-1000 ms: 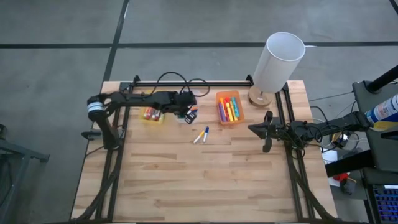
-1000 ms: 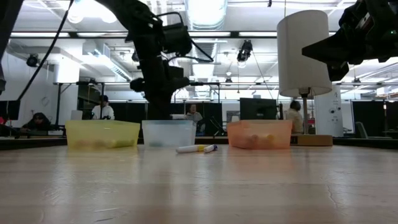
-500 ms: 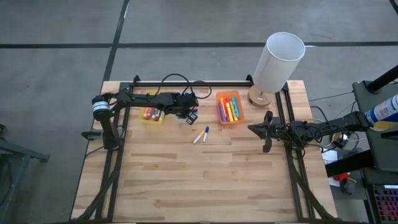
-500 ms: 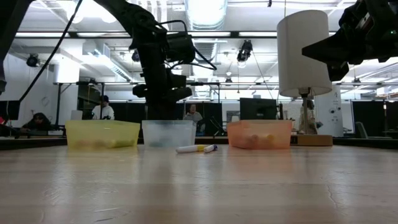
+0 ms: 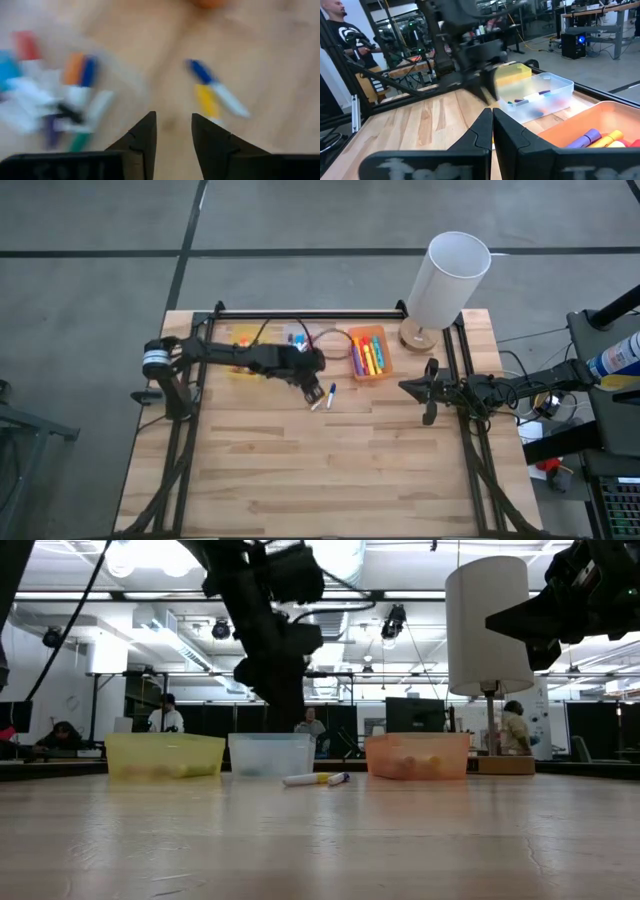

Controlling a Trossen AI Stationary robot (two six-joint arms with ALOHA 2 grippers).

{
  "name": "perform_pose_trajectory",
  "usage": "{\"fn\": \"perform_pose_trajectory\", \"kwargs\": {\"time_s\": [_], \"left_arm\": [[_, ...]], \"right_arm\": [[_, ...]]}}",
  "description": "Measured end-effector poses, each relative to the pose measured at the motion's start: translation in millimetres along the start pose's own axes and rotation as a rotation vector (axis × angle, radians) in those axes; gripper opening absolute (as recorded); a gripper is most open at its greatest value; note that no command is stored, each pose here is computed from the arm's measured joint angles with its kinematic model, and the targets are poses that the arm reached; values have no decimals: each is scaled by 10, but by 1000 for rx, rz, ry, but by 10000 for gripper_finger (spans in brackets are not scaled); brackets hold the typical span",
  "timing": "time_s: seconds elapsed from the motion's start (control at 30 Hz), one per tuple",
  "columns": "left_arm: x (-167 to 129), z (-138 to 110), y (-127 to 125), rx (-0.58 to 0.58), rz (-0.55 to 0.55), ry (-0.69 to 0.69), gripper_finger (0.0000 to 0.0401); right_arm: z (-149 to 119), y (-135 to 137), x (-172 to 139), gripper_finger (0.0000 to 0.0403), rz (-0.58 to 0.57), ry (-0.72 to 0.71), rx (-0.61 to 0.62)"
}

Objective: Pick & Place Markers
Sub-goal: Put the small yellow highlighter pen into the transparent bin

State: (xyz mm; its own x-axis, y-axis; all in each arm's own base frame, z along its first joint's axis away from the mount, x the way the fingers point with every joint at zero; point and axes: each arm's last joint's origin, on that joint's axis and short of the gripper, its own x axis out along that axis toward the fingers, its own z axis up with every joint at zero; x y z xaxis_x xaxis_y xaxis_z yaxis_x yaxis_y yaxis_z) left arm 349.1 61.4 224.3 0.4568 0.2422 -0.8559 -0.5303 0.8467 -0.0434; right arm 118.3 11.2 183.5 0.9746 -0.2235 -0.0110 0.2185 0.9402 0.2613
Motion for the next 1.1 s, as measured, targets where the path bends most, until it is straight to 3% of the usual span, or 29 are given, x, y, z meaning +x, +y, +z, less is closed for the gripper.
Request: {"fn": "perform_pose_trajectory", "kwargs": {"time_s": [0.17, 0.43, 1.1], "left_arm": [[-40, -125, -296, 40, -98, 24, 115], [110, -247, -492, -36, -86, -10, 115], [302, -356, -527, -24, 14, -14, 115]], "right_arm": [[0, 0, 0, 9, 0, 0, 0], [1, 0, 0, 9, 0, 0, 0], [0, 0, 0, 9, 0, 0, 0]]}}
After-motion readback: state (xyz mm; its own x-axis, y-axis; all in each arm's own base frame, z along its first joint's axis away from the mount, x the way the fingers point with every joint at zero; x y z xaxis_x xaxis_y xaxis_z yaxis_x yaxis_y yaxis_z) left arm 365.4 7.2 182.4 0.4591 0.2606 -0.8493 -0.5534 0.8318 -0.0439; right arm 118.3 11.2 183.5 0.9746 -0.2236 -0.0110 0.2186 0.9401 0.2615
